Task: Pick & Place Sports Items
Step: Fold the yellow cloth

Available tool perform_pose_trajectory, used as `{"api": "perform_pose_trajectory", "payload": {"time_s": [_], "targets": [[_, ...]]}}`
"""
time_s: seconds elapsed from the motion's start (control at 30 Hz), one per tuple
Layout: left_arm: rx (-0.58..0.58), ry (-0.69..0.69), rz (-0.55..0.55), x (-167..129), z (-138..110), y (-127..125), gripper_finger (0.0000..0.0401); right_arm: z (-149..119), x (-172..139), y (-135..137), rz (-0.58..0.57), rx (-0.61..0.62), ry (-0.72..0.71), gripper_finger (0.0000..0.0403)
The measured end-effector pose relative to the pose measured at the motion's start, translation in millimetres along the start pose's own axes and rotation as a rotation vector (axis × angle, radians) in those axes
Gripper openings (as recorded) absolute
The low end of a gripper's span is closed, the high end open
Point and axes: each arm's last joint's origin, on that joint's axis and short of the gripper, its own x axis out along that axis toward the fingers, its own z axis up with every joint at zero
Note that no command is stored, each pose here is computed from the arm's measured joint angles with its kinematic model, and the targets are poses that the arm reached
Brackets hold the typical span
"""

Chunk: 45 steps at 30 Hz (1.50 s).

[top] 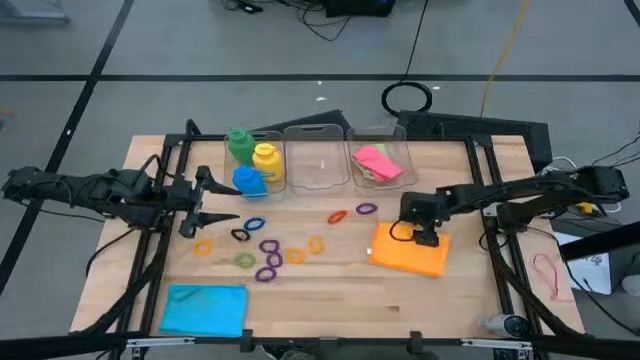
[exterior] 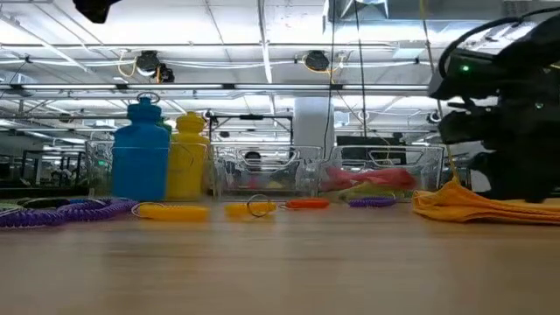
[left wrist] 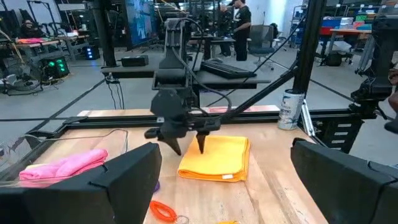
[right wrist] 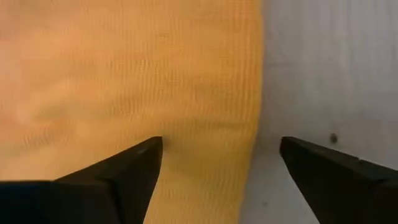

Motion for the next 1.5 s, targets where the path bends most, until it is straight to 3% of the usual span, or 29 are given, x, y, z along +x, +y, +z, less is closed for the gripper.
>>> {"api": "perform_pose_trajectory", "payload": {"time_s": [0.23, 0.73, 0.8, 0.93, 1.17, 1.5], "targets": [[0.000, 0.000, 0.000, 0, 0, 0, 0.0296, -12, 8, -1, 0.080, 0.065, 0.029, 0.0216], [0.000, 0.000, 0.000, 0, 0, 0, 0.0296, -27, 22, -1, 0.141, 0.056, 0.019, 0.0003], [0.000, 0.000, -0.001, 0, 0, 0, 0.0296, -26, 20, 0, 0.134, 0.055, 0.032, 0.0002], [0.000, 0.000, 0.000, 0, 0, 0, 0.0296, -15, 10, 4, 0.017, 0.033, 0.052, 0.0005], [0.000, 0.000, -0.001, 0, 0, 0, 0.0296, 10, -17, 17, -0.298, -0.055, 0.065, 0.0000], [0.000, 0.000, 0.000, 0, 0, 0, 0.0296, 27, -33, 47, -0.471, -0.167, -0.071, 0.0000]]}}
